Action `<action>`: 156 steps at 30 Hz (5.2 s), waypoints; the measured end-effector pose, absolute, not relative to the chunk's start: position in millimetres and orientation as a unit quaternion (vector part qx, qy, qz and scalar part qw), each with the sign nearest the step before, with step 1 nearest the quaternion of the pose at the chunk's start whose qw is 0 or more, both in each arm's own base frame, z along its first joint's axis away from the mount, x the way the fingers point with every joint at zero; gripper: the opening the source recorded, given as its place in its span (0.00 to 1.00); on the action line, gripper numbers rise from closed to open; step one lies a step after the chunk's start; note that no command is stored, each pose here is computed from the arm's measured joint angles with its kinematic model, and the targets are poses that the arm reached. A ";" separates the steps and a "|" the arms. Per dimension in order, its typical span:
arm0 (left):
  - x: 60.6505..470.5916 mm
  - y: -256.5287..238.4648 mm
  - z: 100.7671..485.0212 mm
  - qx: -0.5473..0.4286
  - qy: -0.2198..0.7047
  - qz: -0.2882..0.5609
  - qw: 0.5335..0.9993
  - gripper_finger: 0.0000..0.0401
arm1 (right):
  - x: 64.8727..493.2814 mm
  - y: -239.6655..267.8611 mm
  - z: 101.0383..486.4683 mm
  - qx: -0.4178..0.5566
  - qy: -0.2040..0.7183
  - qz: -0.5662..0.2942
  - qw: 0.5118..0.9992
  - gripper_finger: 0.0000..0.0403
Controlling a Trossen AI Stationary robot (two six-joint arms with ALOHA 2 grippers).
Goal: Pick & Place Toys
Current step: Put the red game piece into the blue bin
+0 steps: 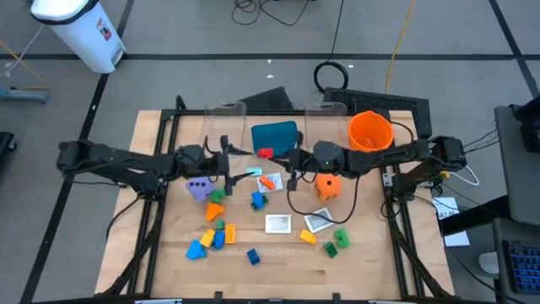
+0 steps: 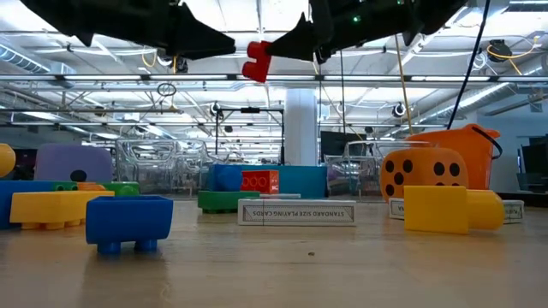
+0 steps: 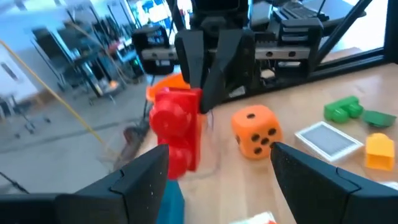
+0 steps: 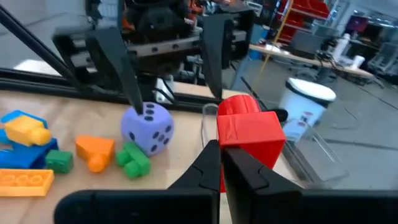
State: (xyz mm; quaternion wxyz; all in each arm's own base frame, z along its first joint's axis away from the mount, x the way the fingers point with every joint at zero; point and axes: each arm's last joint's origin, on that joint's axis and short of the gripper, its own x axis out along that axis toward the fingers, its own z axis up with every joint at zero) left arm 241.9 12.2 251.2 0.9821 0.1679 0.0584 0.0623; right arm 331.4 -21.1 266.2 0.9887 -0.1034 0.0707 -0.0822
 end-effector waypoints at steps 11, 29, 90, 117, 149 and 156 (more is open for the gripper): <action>243.1 18.5 256.3 0.179 0.031 0.080 0.980 0.72 | 332.1 -21.9 270.4 -0.096 0.043 -0.030 0.994 0.00; 250.9 25.1 255.8 0.152 0.003 0.027 0.988 0.72 | 332.4 -20.9 275.6 -0.091 0.014 -0.016 0.996 0.00; 232.6 42.0 284.0 0.185 0.139 0.118 0.966 0.39 | 332.4 -20.9 271.2 -0.108 0.038 -0.015 0.993 0.47; 273.3 99.3 262.3 0.131 0.279 0.151 0.939 0.34 | 303.5 -8.8 204.2 -0.058 0.085 0.003 0.995 0.45; 352.1 184.5 219.4 0.076 0.462 0.092 0.879 0.34 | 271.5 -16.7 222.7 -0.140 0.178 -0.184 0.957 0.45; 356.2 189.7 200.0 0.069 0.502 0.077 0.859 0.42 | 270.9 -21.5 221.8 -0.135 0.183 -0.192 0.955 0.45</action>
